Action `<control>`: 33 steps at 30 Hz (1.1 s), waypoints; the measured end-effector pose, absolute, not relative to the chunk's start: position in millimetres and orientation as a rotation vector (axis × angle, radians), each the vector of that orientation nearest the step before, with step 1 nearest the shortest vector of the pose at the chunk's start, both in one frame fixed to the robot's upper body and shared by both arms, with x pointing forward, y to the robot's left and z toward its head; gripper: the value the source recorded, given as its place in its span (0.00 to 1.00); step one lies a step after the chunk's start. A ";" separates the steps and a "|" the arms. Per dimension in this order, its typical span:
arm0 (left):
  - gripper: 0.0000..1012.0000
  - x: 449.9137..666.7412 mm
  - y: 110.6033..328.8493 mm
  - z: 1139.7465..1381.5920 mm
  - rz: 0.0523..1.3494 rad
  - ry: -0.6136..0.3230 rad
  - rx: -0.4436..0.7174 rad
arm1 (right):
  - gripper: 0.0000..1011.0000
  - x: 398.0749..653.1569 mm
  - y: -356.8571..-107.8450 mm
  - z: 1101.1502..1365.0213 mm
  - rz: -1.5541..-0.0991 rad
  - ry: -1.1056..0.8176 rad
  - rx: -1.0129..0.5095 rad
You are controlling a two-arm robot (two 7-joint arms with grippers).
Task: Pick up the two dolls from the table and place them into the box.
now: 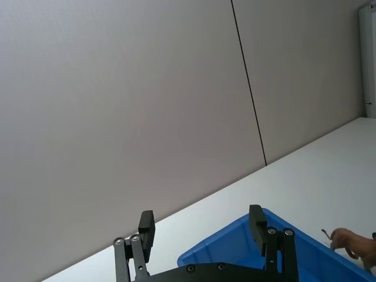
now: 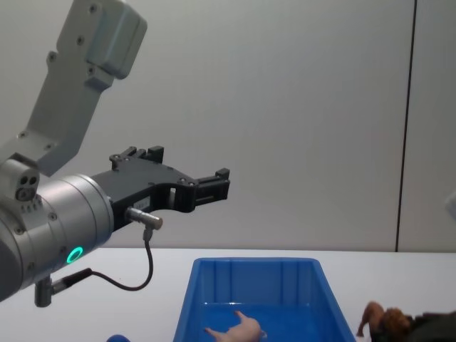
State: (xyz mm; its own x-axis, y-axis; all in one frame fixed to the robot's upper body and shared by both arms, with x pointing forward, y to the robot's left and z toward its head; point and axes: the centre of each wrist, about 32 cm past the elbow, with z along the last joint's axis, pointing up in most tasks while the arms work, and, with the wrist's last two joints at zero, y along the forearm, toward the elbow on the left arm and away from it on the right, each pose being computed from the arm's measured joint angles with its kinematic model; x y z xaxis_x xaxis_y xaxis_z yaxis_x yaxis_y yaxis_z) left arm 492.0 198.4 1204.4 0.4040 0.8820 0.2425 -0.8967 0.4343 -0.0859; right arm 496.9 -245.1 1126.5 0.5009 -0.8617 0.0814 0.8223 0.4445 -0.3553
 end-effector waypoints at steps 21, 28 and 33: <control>0.99 492.0 198.4 1204.4 1.124 -0.268 0.061 | 0.43 506.9 -234.7 1180.9 -0.993 -0.069 -0.206; 0.99 492.0 198.4 1204.4 1.124 -0.268 0.061 | 0.43 509.2 -222.7 1188.2 -0.923 -0.076 -0.195; 0.99 492.0 198.4 1204.4 1.124 -0.268 0.061 | 0.51 509.4 -214.7 1187.1 -0.890 -0.070 -0.208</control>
State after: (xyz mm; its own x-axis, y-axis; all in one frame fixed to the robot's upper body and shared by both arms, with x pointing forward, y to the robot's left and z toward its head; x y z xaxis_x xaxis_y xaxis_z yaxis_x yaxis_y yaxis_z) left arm 492.0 198.4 1204.4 0.4040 0.8820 0.2425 -0.8967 0.4343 -0.0859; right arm 509.4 -214.7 1187.1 0.6289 -0.7635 0.1468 0.7770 0.6111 -0.1507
